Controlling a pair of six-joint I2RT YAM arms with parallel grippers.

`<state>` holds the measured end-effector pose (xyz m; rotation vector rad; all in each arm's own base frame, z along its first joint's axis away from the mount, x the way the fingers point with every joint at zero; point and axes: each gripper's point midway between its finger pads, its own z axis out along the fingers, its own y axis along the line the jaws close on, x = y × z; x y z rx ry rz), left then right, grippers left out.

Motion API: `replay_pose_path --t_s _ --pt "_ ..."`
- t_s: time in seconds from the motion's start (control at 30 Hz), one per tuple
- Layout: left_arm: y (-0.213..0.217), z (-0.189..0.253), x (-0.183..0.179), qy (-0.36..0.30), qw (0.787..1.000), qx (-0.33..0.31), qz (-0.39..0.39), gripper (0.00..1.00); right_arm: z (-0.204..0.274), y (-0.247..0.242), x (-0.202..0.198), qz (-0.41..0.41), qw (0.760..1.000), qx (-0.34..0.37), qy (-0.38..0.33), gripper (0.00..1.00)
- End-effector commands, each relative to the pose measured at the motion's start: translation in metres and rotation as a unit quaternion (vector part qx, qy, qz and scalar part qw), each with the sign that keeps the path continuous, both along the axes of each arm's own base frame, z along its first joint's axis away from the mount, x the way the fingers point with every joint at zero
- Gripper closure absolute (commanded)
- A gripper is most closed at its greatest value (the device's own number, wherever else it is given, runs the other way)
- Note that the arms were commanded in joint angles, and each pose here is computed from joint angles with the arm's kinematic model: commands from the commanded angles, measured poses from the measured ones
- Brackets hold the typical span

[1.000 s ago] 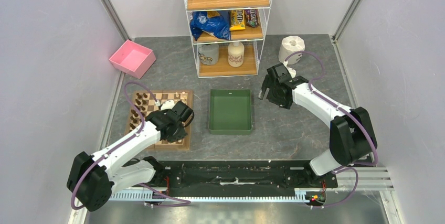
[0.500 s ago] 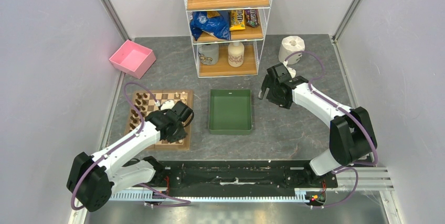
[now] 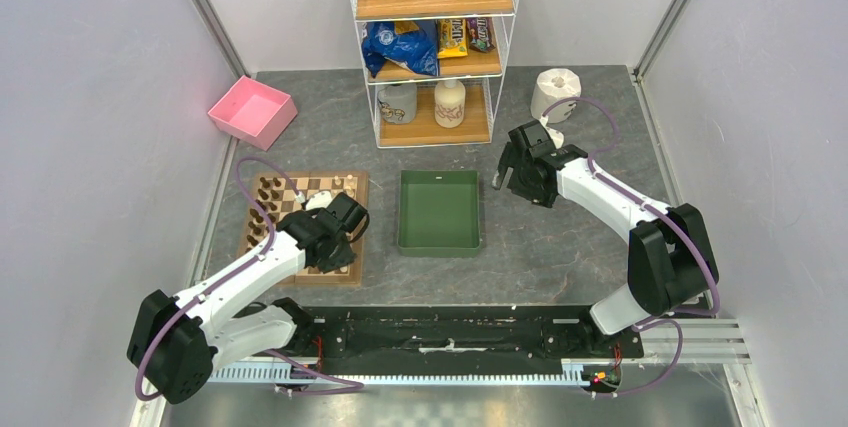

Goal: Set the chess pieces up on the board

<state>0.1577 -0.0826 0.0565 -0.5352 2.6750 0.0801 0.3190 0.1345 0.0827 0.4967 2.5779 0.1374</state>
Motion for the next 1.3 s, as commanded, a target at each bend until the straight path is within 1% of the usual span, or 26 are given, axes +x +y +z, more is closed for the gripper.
replay_pose_path --t_s 0.0,0.03,0.07,0.23,0.67,0.87,0.97,1.03,1.07,1.13,1.2,1.27 --pt "0.001 0.009 0.008 -0.020 1.000 0.000 0.011 0.73 0.011 0.003 0.011 -0.002 1.000 0.010 -0.020 0.01" --pt "0.001 0.009 0.008 -0.020 1.000 0.000 0.011 0.77 0.011 0.003 0.011 -0.003 1.000 0.010 -0.019 0.01" --pt "0.001 0.009 0.008 -0.020 1.000 0.001 0.011 0.78 0.010 0.003 0.011 -0.003 1.000 0.009 -0.018 0.01" --pt "0.001 0.009 0.009 -0.018 1.000 0.003 0.010 0.78 0.010 0.004 0.011 -0.002 1.000 0.010 -0.018 0.01" --pt "0.004 0.012 0.010 -0.023 1.000 0.009 0.013 0.65 0.008 0.003 0.010 -0.002 1.000 0.007 -0.016 0.01" --pt "0.005 0.027 0.015 -0.041 0.999 0.007 0.012 0.58 0.009 0.002 0.010 -0.003 1.000 0.008 -0.018 0.01" --pt "0.005 0.043 0.021 -0.068 0.998 0.003 0.006 0.52 0.012 0.001 0.010 -0.003 1.000 0.007 -0.021 0.01" --pt "0.006 0.059 0.026 -0.089 0.996 0.001 0.005 0.45 0.014 0.001 0.010 -0.002 1.000 0.007 -0.025 0.01" --pt "0.006 0.067 0.030 -0.100 0.995 0.000 0.000 0.40 0.016 0.001 0.010 -0.001 1.000 0.006 -0.027 0.01" --pt "0.005 0.084 0.037 -0.126 0.992 -0.001 -0.010 0.26 0.020 0.001 0.010 0.001 0.999 0.006 -0.032 0.01" --pt "0.007 0.104 0.047 -0.153 0.988 0.010 -0.020 0.15 0.024 -0.001 0.010 0.002 0.999 0.006 -0.039 0.01" --pt "0.010 0.119 0.061 -0.174 0.984 0.023 -0.033 0.12 0.031 -0.001 0.011 0.006 0.999 0.007 -0.051 0.01"
